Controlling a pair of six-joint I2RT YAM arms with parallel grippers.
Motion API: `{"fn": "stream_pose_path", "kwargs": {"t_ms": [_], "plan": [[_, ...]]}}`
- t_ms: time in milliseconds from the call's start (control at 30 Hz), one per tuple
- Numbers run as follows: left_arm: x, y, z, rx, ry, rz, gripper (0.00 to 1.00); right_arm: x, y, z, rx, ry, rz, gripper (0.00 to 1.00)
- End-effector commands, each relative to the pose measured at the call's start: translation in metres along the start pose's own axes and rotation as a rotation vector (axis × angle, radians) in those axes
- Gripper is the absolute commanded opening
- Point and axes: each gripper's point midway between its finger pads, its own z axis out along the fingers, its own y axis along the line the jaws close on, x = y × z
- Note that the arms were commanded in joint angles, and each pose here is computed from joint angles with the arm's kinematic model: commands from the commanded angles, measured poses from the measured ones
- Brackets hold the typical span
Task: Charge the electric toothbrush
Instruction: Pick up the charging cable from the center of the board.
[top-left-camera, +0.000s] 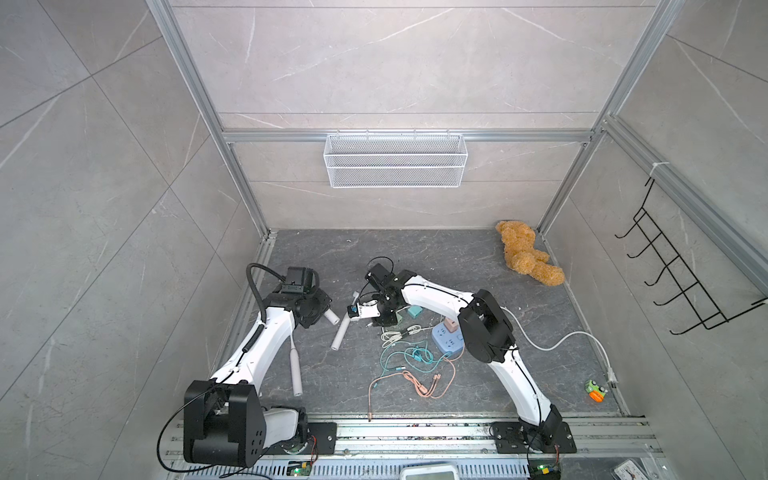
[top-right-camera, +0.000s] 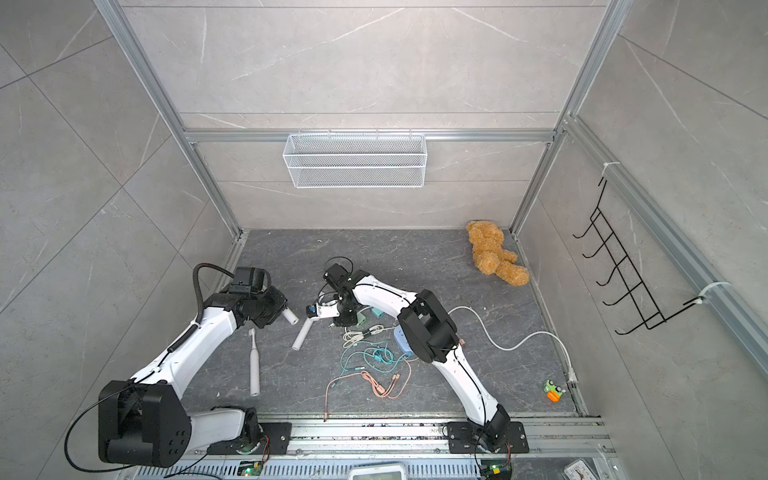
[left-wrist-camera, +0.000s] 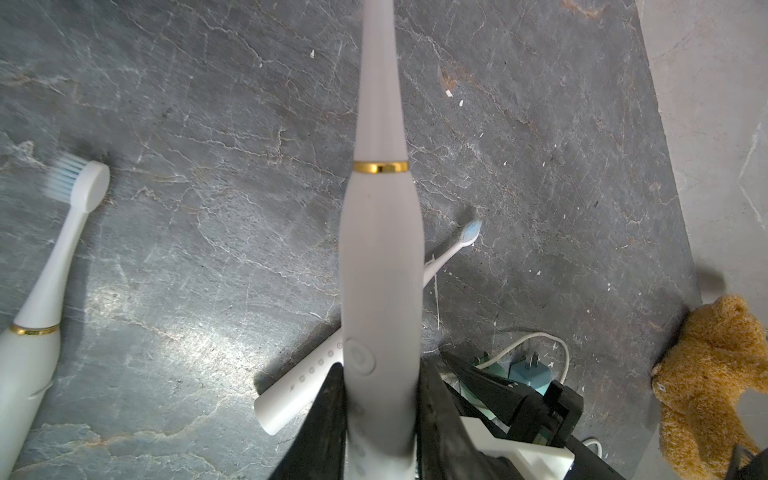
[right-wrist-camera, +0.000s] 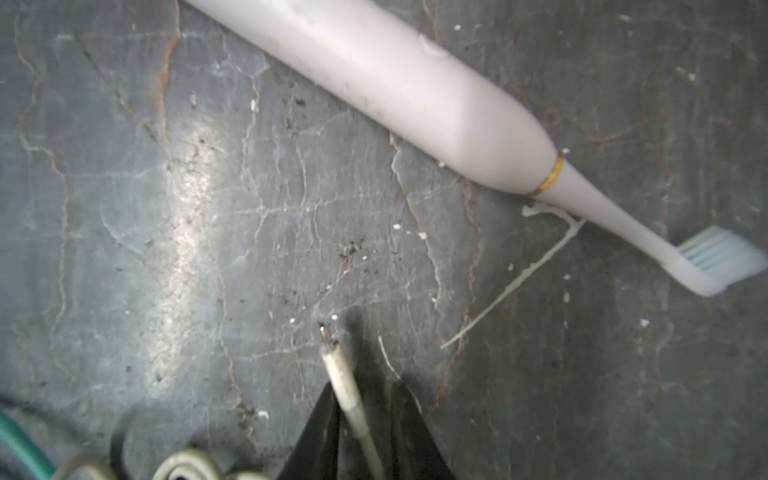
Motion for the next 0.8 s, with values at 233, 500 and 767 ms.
{"fn": "stream_pose_path", "kwargs": {"t_ms": [233,500,767], "plan": [[-0.005,-0.004,-0.001,0.020,-0.010,0.012,0.00,0.006,0.018,0.023,-0.077,-0.025,0.056,0.08],[-0.001,-0.003,0.000,0.027,0.007,-0.025,0.00,-0.029,-0.012,-0.021,0.078,-0.188,0.112,0.00],[0.000,-0.004,0.003,0.034,0.008,-0.125,0.00,-0.058,-0.013,-0.093,0.164,-0.449,0.255,0.00]]}}
